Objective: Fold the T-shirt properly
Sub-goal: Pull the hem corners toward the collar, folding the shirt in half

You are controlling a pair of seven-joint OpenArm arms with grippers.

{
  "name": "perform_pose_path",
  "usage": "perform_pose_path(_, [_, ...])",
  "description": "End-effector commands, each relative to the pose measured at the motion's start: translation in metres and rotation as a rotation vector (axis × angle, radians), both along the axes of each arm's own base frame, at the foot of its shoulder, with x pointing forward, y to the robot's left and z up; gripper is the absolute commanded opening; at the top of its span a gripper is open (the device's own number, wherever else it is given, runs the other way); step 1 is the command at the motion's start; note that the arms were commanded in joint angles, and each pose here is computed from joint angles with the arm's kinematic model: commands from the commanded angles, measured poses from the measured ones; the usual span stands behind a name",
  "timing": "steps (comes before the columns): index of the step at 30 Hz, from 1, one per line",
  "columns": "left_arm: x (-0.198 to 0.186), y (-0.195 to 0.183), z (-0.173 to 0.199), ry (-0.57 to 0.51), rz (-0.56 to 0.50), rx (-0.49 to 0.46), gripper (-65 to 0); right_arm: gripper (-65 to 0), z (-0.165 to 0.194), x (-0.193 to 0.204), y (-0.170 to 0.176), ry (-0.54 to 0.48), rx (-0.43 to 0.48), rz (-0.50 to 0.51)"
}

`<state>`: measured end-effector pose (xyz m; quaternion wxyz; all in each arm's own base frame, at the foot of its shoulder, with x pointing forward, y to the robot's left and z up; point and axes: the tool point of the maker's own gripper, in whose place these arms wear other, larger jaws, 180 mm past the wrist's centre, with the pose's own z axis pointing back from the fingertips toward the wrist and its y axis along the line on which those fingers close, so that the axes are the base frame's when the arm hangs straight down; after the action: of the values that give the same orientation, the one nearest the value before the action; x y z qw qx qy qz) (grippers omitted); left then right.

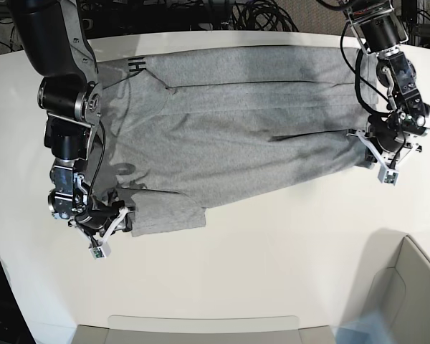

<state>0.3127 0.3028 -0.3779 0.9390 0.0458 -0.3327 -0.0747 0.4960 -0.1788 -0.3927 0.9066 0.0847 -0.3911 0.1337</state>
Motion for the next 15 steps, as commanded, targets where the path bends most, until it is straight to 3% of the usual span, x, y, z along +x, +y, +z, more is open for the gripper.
perform_pose_path(1, [0.013,0.005,0.018,-0.059,-0.004,0.015,-65.0,-37.3,0.035,0.026,-0.015,-0.106,0.007,-0.048])
perform_pose_path(4, [0.013,0.005,0.018,-0.061,-0.004,0.015,-65.0,-37.3,0.021,0.022,-0.025,-0.089,-0.003,-0.099])
perform_pose_path(15, [0.014,0.005,0.019,-0.062,-0.004,0.013,-65.0,-37.3,0.005,0.016,-0.002,-0.045,0.026,-0.071])
